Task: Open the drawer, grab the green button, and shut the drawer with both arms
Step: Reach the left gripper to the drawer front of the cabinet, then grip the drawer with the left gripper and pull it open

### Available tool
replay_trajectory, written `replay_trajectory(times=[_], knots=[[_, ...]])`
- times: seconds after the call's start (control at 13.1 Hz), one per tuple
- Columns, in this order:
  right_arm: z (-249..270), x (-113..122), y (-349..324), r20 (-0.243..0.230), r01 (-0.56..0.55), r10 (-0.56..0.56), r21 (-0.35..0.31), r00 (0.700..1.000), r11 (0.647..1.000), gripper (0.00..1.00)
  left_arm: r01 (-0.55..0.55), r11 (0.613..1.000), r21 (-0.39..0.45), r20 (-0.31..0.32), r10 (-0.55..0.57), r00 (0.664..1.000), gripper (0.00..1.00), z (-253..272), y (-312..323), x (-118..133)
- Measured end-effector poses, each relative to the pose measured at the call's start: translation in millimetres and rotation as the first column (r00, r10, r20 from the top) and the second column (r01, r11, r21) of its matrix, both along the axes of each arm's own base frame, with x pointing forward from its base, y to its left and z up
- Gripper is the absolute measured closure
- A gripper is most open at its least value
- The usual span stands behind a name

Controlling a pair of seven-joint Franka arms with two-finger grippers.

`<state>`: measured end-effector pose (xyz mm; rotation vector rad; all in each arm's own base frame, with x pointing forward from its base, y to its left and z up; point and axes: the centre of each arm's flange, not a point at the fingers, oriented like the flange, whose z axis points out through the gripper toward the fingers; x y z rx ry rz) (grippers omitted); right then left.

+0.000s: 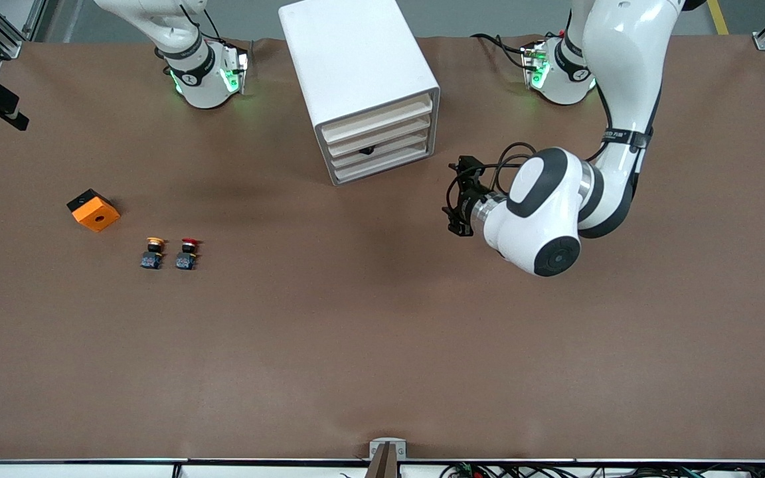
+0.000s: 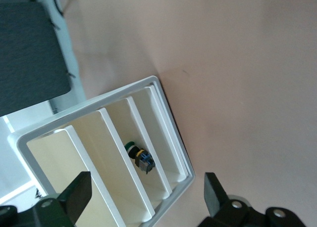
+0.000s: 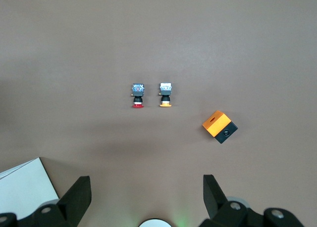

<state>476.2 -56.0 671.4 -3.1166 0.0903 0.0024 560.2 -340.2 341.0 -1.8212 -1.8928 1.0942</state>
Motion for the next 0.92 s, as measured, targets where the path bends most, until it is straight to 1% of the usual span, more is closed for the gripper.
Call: replay_trajectory(times=[0.15, 0.23, 0.46, 0.69, 0.77, 0.92], knots=[[0, 0, 0, 0.000, 0.000, 0.000, 0.000, 1.000, 1.000, 0.00, -0.035, 0.999, 0.030, -0.080, 0.038, 0.996, 0.00, -31, -10, -6], [0, 0, 0, 0.000, 0.000, 0.000, 0.000, 1.000, 1.000, 0.00, -0.041, 0.999, 0.031, -0.115, 0.045, 0.992, 0.00, -46, -17, -10], [0, 0, 0, 0.000, 0.000, 0.000, 0.000, 1.000, 1.000, 0.00, -0.016, 0.999, 0.042, -0.187, 0.023, 0.982, 0.00, -85, -41, -30], [0, 0, 0, 0.000, 0.001, -0.001, 0.000, 1.000, 1.000, 0.00, -0.013, 0.999, 0.035, -0.275, 0.022, 0.961, 0.00, -128, -64, -51], [0, 0, 0, -0.001, 0.001, -0.001, 0.000, 1.000, 1.000, 0.00, -0.019, 0.999, 0.029, -0.301, 0.027, 0.953, 0.00, -141, -67, -56], [0, 0, 0, -0.001, 0.001, -0.001, 0.000, 1.000, 1.000, 0.00, -0.025, 0.999, 0.019, -0.332, 0.030, 0.943, 0.02, -160, -68, -60]])
